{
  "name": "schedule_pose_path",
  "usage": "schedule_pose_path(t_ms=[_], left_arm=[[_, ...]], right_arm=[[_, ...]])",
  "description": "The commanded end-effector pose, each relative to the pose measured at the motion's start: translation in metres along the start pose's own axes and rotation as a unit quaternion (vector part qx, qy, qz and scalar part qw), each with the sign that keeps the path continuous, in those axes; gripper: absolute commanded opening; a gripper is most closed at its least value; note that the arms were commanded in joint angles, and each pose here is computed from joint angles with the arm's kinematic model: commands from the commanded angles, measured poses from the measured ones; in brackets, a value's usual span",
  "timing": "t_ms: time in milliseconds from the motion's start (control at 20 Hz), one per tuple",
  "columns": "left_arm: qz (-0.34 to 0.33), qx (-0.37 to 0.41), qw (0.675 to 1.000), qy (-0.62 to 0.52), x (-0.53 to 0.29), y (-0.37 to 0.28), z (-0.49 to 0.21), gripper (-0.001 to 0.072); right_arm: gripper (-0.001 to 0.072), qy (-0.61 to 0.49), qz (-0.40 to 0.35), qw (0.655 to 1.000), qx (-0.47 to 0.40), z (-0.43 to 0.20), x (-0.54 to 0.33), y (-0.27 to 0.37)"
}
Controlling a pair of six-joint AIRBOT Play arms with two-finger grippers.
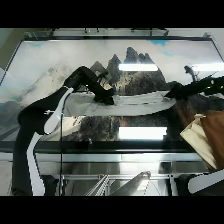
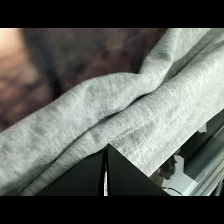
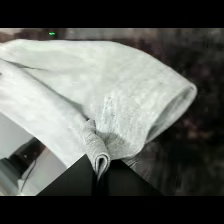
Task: Fold the shirts.
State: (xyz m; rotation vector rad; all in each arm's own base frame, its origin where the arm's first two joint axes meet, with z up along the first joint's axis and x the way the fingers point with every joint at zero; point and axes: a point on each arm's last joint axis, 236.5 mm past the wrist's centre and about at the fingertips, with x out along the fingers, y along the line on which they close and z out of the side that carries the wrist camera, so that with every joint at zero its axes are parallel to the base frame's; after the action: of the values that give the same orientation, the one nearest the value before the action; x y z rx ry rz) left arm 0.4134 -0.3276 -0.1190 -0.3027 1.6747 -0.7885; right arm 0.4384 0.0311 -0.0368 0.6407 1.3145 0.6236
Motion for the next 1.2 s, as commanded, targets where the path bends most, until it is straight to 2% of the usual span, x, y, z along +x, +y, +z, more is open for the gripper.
schedule_pose_path(t_ms=[0, 100, 250, 350, 450, 600, 700, 850, 1050, 1100, 1150], left_arm=[[0.032, 0.019, 0.999, 0.035, 0.045, -0.016, -0.005, 0.0018], [0.027, 0.035, 0.999, 0.027, 0.056, -0.038, -0.003, 0.002], [-0.065, 0.045, 0.997, -0.001, 0.038, -0.098, 0.004, 0.0019], [-0.116, 0.075, 0.989, -0.049, -0.02, -0.131, 0.016, 0.002], [-0.114, 0.105, 0.984, -0.092, -0.097, -0.139, 0.015, 0.002], [-0.094, 0.113, 0.978, -0.148, -0.223, -0.119, -0.01, 0.0019], [-0.061, 0.081, 0.975, -0.196, -0.286, -0.085, -0.032, 0.0019], [-0.037, 0.04, 0.971, -0.233, -0.335, -0.037, -0.071, 0.002], [-0.027, -0.008, 0.958, -0.284, -0.358, 0.006, -0.104, 0.0021], [-0.025, -0.012, 0.956, -0.291, -0.358, 0.011, -0.112, 0.0021], [-0.023, -0.013, 0.956, -0.292, -0.357, 0.014, -0.119, 0.0021]], right_arm=[[0.0013, -0.027, 0.043, 0.998, -0.027, 0.004, -0.054, 0.045], [0.0013, -0.057, 0.064, 0.995, -0.046, 0.009, -0.078, 0.072], [0.0013, -0.077, 0.086, 0.99, -0.077, 0.008, -0.094, 0.11], [0.0013, -0.079, 0.113, 0.985, -0.104, 0.007, -0.09, 0.145], [0.0013, -0.064, 0.151, 0.977, -0.136, 0.002, -0.07, 0.191], [0.0013, -0.031, 0.159, 0.969, -0.184, -0.009, 0.005, 0.254], [0.0013, -0.026, 0.158, 0.964, -0.212, -0.02, 0.068, 0.297], [0.0012, -0.015, 0.148, 0.963, -0.224, -0.046, 0.174, 0.332], [0.0016, 0.017, 0.138, 0.965, -0.222, -0.072, 0.29, 0.341], [0.0244, 0.028, 0.147, 0.962, -0.23, -0.078, 0.304, 0.349], [0.0511, 0.047, 0.162, 0.957, -0.235, -0.085, 0.305, 0.357]])
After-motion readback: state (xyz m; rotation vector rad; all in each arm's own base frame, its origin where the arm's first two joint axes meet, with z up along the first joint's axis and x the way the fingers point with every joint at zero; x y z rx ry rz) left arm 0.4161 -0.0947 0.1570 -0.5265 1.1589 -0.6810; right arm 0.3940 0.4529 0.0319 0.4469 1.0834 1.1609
